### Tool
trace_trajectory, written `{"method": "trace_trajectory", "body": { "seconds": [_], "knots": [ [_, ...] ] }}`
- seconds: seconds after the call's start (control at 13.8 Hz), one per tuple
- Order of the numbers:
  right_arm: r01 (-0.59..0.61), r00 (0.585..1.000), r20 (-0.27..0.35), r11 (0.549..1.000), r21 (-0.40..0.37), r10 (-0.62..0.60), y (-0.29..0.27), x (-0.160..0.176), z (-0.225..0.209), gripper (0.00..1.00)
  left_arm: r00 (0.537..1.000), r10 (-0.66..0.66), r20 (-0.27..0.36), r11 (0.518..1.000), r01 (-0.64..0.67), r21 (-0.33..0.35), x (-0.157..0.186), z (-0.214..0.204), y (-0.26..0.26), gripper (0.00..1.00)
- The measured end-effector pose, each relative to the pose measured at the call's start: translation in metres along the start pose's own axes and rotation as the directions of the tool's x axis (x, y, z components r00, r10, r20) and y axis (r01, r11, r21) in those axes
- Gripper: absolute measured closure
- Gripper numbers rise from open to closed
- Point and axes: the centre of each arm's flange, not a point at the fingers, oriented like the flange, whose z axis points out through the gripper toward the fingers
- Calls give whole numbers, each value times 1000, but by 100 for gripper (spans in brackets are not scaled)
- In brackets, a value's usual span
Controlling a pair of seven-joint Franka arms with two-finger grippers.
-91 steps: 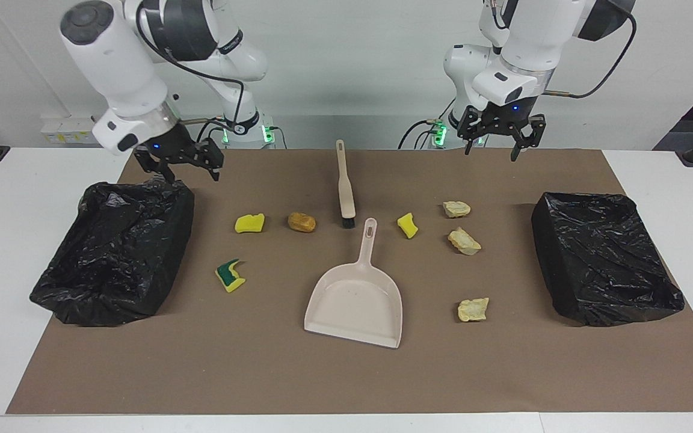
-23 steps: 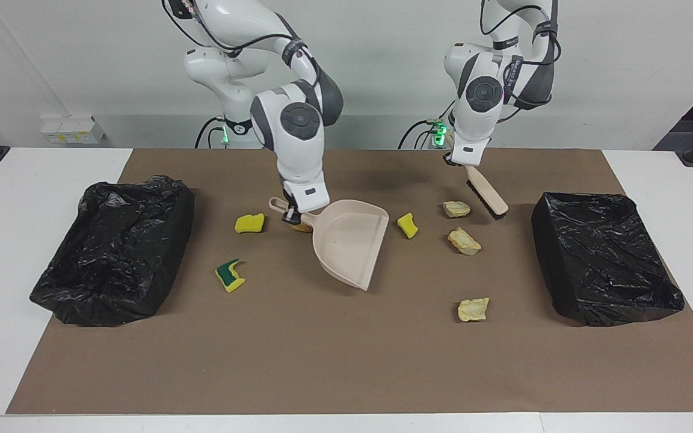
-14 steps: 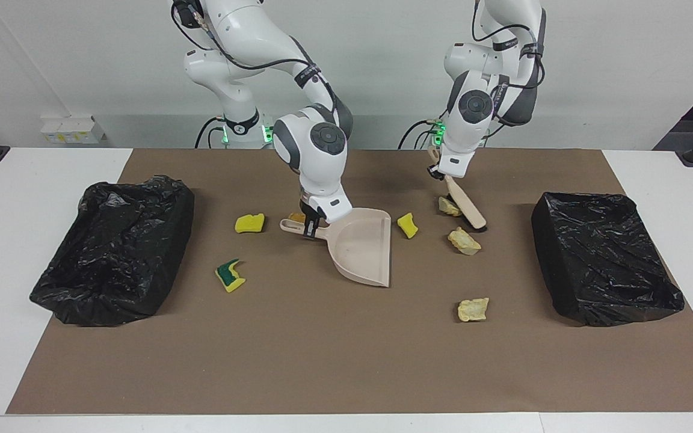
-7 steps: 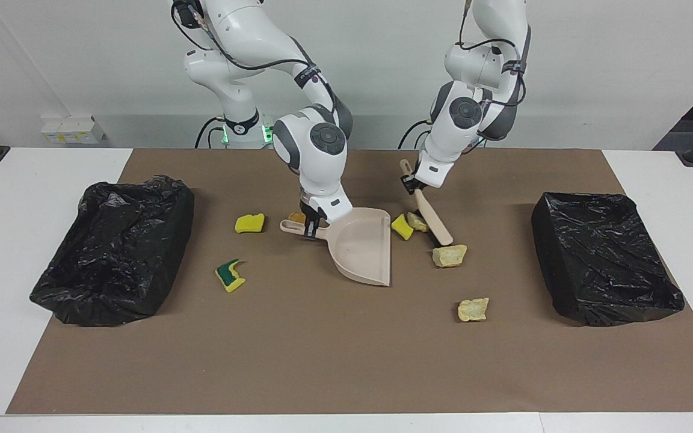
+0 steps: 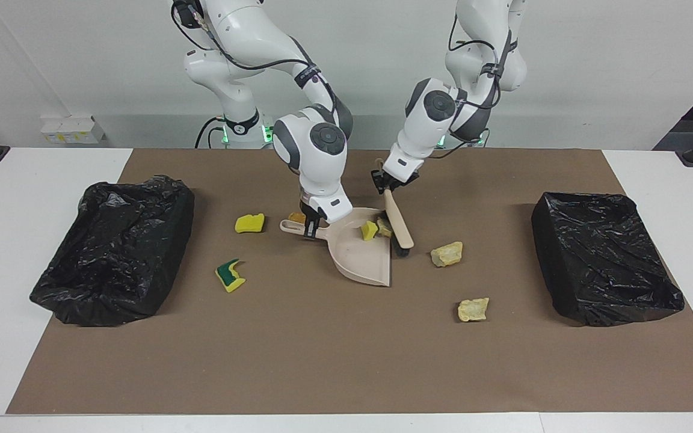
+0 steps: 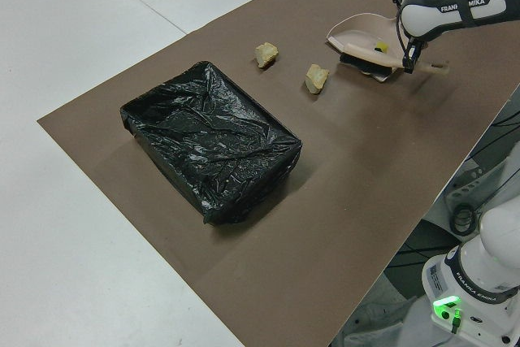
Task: Sweep and dump trash in bin
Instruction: 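Sweep the crust and sponge into the dustpan with the left gripper's brush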
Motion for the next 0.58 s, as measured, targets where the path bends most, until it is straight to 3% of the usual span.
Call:
{"method": "trace_trajectory", "body": {
  "seconds": [0.29, 0.58],
  "knots": [
    [0, 1000, 0, 1000, 0, 0, 0, 0, 0, 68, 998, 51, -25, 998, -52, -42, 4, -21, 44, 74],
    [0, 1000, 0, 1000, 0, 0, 0, 0, 0, 68, 994, 110, -12, 988, -108, 113, 29, -41, 17, 74]
  ]
}}
